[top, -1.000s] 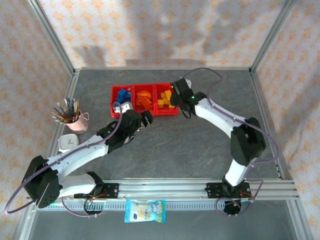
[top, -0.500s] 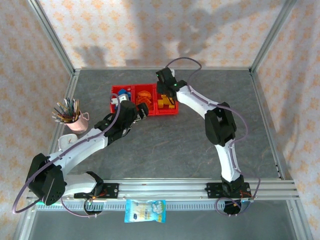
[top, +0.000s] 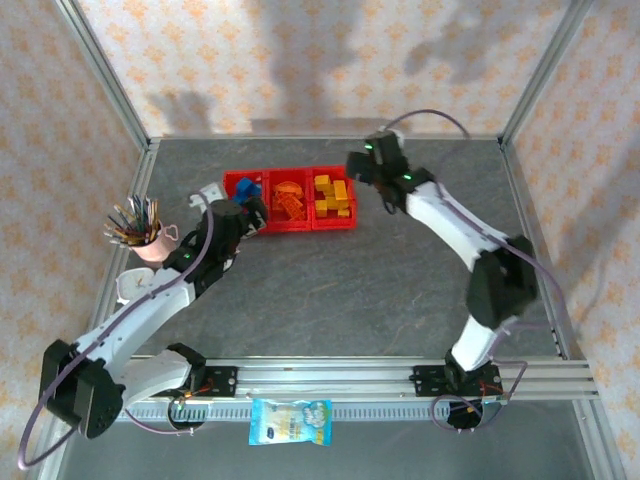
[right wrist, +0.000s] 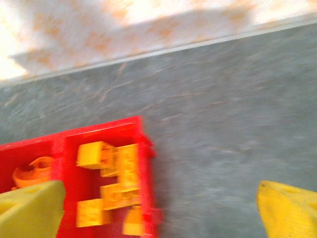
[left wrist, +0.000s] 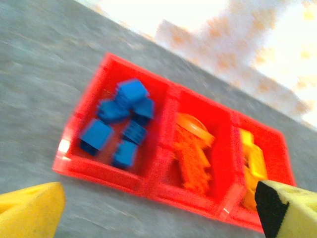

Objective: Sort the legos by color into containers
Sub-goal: Reset both arms

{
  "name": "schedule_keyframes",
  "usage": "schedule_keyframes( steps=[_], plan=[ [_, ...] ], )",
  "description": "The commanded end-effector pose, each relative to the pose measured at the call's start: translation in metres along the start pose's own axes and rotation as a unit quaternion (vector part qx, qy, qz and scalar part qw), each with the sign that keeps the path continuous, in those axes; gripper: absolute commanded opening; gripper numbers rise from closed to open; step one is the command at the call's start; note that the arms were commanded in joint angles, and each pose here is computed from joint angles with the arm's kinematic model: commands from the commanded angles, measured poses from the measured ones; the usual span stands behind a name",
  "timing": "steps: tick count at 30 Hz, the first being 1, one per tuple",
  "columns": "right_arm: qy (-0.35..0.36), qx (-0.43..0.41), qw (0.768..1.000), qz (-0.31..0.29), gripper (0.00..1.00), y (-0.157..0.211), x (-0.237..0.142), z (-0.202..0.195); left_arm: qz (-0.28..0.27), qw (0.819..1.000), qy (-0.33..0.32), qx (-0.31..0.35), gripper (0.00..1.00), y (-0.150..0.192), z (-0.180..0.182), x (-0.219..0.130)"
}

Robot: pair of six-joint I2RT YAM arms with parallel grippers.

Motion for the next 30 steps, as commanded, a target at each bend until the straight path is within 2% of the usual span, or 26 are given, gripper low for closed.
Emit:
schedule_keyframes(
  steps=[1, 4, 6, 10, 15, 18, 20, 25, 28, 30],
  plan=[
    [0.077, 0.034, 0.994, -0.064, 1.00, 0.003, -0.020, -0.053, -0.076, 0.992, -0.087, 0.042, 0.99, -0.013, 0.040, 0.003],
    [0.170, 0.066, 0.977, -0.109, 1.00, 0.028, -0.025, -0.118, -0.127, 0.981, -0.139, 0.052, 1.00, -0.018, 0.072, 0.010],
    [0.204, 0.087, 0.968, -0.119, 1.00, 0.044, -0.023, -0.151, -0.151, 0.974, -0.156, 0.057, 0.99, -0.017, 0.089, 0.016],
    [0.264, 0.085, 0.949, -0.151, 1.00, 0.079, -0.011, -0.192, -0.201, 0.966, -0.150, 0.064, 0.99, -0.004, 0.111, 0.028],
    [0.220, 0.056, 0.958, -0.174, 1.00, 0.108, 0.011, -0.199, -0.236, 0.960, -0.111, 0.102, 0.99, 0.017, 0.119, 0.039],
    [0.204, 0.027, 0.964, -0.170, 1.00, 0.109, 0.019, -0.197, -0.250, 0.957, -0.074, 0.130, 0.99, 0.027, 0.119, 0.043],
    [0.165, 0.002, 0.965, -0.205, 1.00, 0.109, 0.012, -0.193, -0.252, 0.955, -0.056, 0.146, 0.99, 0.033, 0.118, 0.046],
    [0.082, -0.023, 0.966, -0.243, 1.00, 0.131, -0.009, -0.189, -0.264, 0.949, -0.007, 0.172, 1.00, 0.044, 0.116, 0.051],
    [0.058, -0.030, 0.960, -0.273, 1.00, 0.138, -0.015, -0.188, -0.216, 0.960, -0.014, 0.176, 1.00, 0.043, 0.114, 0.067],
    [0.060, -0.015, 0.969, -0.240, 1.00, 0.133, -0.005, -0.195, -0.211, 0.962, -0.017, 0.174, 1.00, 0.039, 0.115, 0.076]
  ],
)
Point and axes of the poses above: each hand's point on the last joint's axis, 136 mm out from that joint toward the fingers, its own x axis out along the fingers, its own z axis along the line the jaws close on, y = z × x, the point moved 8 cm from there along -x, back along the fingers, and after that the axes turned 1 degree about -x, right-handed, at the moved point
